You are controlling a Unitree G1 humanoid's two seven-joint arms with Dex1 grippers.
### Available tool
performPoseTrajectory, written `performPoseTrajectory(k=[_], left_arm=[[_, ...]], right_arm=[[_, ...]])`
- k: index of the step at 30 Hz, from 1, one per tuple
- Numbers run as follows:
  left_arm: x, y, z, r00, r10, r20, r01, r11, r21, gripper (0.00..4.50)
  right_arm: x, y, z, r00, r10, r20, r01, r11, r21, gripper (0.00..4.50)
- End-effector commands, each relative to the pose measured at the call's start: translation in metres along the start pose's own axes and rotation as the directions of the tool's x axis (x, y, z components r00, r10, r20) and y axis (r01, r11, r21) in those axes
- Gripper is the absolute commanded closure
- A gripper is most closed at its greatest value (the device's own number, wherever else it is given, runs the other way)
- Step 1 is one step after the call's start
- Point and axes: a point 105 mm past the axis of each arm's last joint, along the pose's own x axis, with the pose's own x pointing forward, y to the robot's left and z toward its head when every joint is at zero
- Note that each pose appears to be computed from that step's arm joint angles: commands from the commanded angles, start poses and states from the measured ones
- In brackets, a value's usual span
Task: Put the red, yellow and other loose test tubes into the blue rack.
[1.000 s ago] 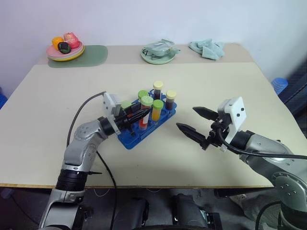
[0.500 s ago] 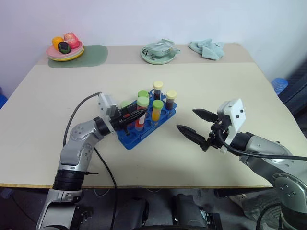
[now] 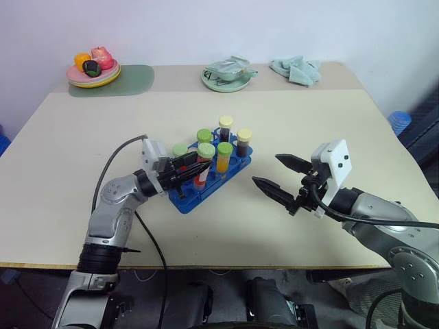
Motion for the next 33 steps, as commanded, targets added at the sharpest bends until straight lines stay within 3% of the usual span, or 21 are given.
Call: performPoseTrajectory(k=[1,3,10,15,20,26,30,33], left_arm=[[-0.005,0.007,-0.020,0.996,0.049,-0.081,-0.047,0.999,0.024,3.73],[-0.005,0.008,-0.023,0.996,0.049,-0.079,-0.046,0.998,0.029,3.73],[-0.007,0.006,-0.016,0.998,0.068,-0.018,-0.068,0.997,-0.021,0.33],[-0.013,0.006,0.003,0.997,0.076,0.015,-0.076,0.997,-0.032,0.33],[-0.029,0.003,0.018,0.996,0.084,-0.034,-0.084,0.996,0.010,0.33],[-0.053,0.009,0.018,0.976,0.132,-0.172,-0.144,0.988,-0.061,0.33],[-0.080,0.030,0.023,0.950,0.273,-0.154,-0.258,0.960,0.107,0.33],[-0.090,0.026,0.015,0.949,0.225,-0.220,-0.213,0.974,0.077,0.33]], right_arm=[[-0.003,0.002,0.010,0.999,0.003,0.034,-0.002,0.999,-0.033,0.18],[-0.003,0.001,0.011,0.999,0.003,0.034,-0.002,0.999,-0.033,0.18],[-0.003,0.001,0.011,0.999,0.005,0.032,-0.004,0.999,-0.035,0.18],[-0.003,0.000,0.007,1.000,0.020,0.022,-0.019,0.999,-0.030,0.18],[-0.002,-0.004,0.000,0.999,0.049,0.001,-0.049,0.999,-0.016,0.18],[-0.013,-0.013,-0.014,0.998,0.046,-0.044,-0.045,0.999,0.007,0.18],[-0.029,-0.026,-0.035,0.996,-0.016,-0.086,0.019,0.999,0.038,0.18],[-0.047,-0.036,-0.048,0.993,-0.062,-0.103,0.066,0.997,0.033,0.18]])
